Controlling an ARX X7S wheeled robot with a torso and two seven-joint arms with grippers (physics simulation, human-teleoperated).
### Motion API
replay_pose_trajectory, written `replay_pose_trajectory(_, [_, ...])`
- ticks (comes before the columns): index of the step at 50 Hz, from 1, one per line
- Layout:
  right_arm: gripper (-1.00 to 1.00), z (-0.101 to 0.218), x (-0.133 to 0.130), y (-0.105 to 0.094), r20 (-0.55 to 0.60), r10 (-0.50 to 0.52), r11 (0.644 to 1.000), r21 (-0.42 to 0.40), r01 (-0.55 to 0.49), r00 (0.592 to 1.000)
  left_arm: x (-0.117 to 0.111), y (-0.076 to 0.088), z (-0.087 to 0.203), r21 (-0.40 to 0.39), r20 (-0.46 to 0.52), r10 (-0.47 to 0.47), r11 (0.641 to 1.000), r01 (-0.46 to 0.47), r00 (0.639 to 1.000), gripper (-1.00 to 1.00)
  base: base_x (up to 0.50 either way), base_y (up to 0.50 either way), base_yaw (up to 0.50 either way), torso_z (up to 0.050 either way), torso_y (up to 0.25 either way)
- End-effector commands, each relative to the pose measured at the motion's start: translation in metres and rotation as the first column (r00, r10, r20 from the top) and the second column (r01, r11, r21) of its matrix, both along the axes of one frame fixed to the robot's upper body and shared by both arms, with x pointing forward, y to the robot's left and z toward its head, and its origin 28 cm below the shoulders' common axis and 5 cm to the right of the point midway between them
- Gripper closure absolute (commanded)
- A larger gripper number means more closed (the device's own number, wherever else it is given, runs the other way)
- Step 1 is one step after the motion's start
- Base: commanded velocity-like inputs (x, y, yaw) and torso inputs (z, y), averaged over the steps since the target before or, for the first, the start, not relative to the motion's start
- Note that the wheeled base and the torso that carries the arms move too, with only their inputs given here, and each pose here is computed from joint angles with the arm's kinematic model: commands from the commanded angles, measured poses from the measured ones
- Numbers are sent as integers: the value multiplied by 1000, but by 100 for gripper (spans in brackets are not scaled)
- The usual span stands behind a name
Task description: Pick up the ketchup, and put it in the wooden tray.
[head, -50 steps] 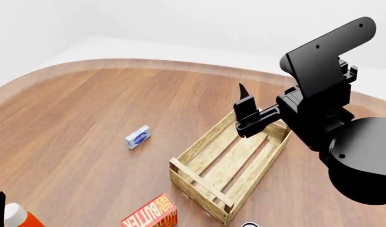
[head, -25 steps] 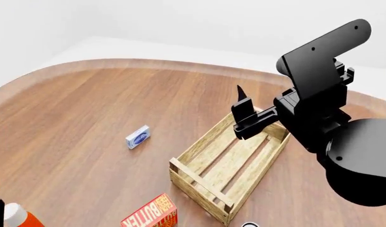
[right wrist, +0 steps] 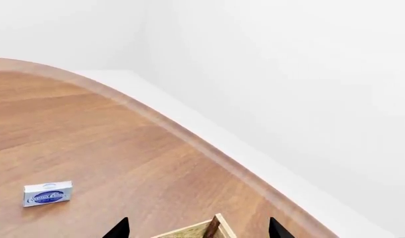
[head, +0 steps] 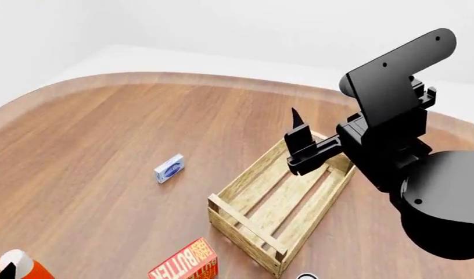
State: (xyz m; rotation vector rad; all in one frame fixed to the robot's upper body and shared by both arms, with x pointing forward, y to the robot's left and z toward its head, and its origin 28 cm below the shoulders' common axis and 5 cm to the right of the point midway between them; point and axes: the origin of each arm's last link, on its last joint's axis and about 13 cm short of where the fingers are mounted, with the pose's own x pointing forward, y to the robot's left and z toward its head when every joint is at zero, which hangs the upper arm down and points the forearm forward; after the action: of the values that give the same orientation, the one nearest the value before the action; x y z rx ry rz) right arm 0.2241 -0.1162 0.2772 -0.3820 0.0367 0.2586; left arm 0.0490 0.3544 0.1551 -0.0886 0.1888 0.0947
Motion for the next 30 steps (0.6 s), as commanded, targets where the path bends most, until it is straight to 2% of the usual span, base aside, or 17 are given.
replay_pose_trajectory(1, [-100, -2, -2, 0, -4, -2, 1000, 0, 2, 1000, -3, 1, -6, 10, -21, 15, 1000, -15, 1000, -100, 0, 0, 0, 0, 0])
replay_pose_trajectory(14, [-100, -3, -1, 1, -7, -2, 1000, 2, 2, 1000, 3, 6, -10, 47, 3, 92, 995, -92, 996, -100, 0, 0, 0, 0, 0])
replay_pose_trajectory(30, [-100, -7, -1, 2, -16, 3, 1000, 8, -3, 1000, 9, 6, -25, 84, -9, 106, 991, -105, 994, -100, 0, 0, 0, 0, 0])
